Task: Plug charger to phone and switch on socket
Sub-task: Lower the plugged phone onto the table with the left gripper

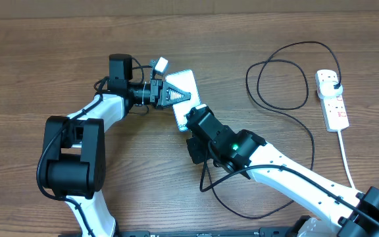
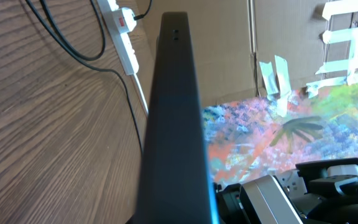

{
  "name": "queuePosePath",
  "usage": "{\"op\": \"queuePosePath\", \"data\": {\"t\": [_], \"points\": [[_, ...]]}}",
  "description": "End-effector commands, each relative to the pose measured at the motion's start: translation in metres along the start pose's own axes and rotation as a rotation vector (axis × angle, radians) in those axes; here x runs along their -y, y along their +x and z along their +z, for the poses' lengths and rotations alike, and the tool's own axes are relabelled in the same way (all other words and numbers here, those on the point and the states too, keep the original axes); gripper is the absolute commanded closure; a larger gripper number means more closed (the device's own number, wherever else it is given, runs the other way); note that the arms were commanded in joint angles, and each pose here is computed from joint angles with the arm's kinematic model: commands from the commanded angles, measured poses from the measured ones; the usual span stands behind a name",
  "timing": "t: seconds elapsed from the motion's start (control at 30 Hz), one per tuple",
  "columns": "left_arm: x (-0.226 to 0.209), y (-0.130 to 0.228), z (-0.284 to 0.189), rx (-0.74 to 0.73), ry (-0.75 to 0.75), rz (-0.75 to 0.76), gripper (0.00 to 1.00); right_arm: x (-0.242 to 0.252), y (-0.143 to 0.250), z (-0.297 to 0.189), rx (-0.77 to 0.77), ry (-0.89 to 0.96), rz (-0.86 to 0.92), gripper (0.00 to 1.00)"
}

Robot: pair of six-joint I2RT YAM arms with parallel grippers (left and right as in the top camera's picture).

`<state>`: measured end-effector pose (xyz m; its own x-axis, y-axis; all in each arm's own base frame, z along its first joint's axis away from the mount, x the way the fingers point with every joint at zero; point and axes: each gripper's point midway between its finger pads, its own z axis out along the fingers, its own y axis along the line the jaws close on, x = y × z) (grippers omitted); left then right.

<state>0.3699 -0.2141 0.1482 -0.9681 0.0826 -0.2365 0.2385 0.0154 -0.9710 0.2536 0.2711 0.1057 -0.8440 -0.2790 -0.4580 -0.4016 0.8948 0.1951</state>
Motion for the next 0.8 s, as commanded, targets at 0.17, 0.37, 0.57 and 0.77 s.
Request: {"op": "queuePosePath", "data": {"t": [0.17, 0.37, 0.57, 0.77], "points": [[0.016, 0.017, 0.025, -0.096, 0.071, 0.059, 0.96, -0.022, -0.082, -0.030, 0.290, -0.043, -0.074, 0.96], [0.010, 0.029, 0.025, -0.100, 0.066, -0.063, 0.96, -0.014, -0.090, -0.032, 0.307, -0.043, -0.023, 0.96], [0.009, 0.028, 0.026, -0.098, 0.057, -0.059, 0.96, -0.015, -0.093, -0.048, 0.315, -0.046, -0.021, 0.57], [-0.036, 0.010, 0.032, 0.027, -0.224, -0.216, 0.96, -0.013, -0.091, -0.114, 0.333, -0.054, -0.019, 0.09]]}}
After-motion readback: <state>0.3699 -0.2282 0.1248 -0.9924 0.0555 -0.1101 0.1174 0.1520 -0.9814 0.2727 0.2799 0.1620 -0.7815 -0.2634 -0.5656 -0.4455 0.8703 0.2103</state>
